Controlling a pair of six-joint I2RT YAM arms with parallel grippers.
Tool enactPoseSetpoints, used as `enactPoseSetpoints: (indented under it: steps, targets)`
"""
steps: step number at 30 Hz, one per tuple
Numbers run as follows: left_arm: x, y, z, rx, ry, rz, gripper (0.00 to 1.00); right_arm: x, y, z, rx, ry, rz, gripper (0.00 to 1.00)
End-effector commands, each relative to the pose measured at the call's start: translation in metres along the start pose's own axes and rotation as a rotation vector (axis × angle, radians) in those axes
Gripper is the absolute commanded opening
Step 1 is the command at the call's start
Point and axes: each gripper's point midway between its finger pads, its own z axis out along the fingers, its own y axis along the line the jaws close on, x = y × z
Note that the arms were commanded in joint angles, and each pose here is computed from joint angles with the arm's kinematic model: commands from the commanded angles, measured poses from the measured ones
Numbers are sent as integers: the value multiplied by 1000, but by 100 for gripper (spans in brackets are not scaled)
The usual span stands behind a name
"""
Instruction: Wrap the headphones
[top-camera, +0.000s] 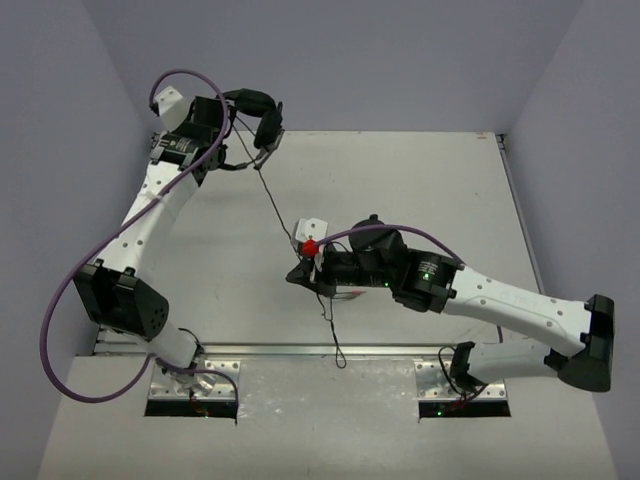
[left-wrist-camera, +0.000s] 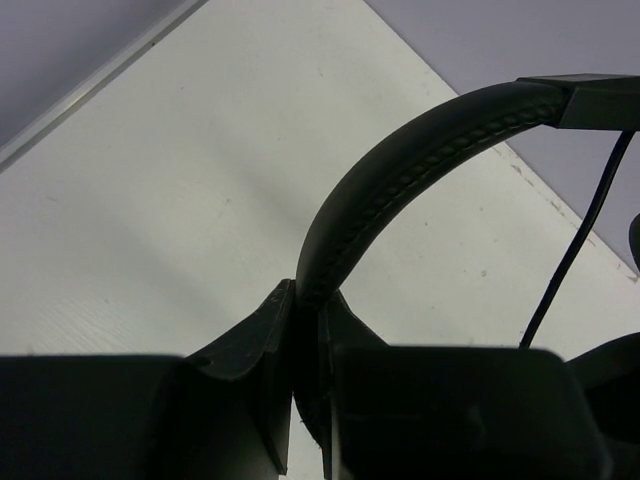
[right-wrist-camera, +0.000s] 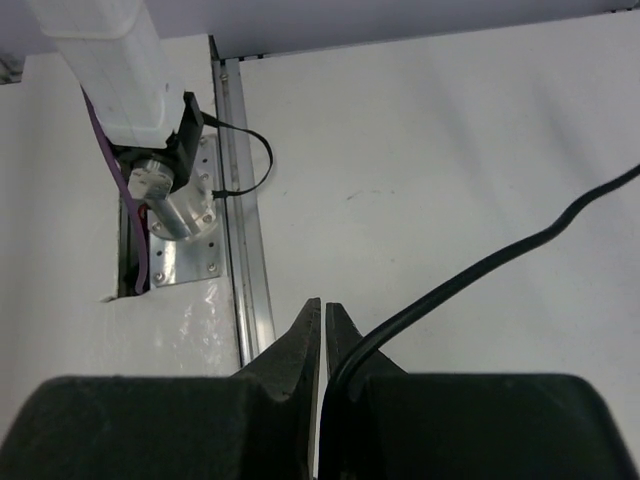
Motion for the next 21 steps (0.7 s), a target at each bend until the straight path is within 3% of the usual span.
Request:
enactPoseSetpoints:
  steps: [1, 3, 5, 8, 11, 14, 18, 20, 21]
  targets:
    - [-33, -31, -14, 72, -153, -162, 0, -13, 15, -3, -107, 79, -94, 1]
    - [-15, -34, -14, 80, -149, -69, 0, -20, 0, 2, -77, 123, -149, 1]
    - [-4, -52, -26, 159, -159, -37, 0, -31, -14, 5, -67, 162, -183, 1]
    - [25, -46, -19, 161, -132, 3, 0, -32, -30, -3, -87, 247, -201, 1]
    - [53, -42, -6, 172, -100, 55, 0, -76, -46, -10, -54, 243, -312, 1]
    - [76, -46, -5, 244, -59, 95, 0, -89, -67, -18, 20, 224, -386, 1]
    - [119, -51, -21, 467, 52, 165, 0, -85, -121, -34, 213, 272, -423, 1]
    - [142, -45, -24, 493, 133, 226, 0, -72, -148, -36, 308, 318, -486, 1]
    - [171, -29, -22, 449, 246, 307, 0, -69, -169, -45, 418, 360, -514, 1]
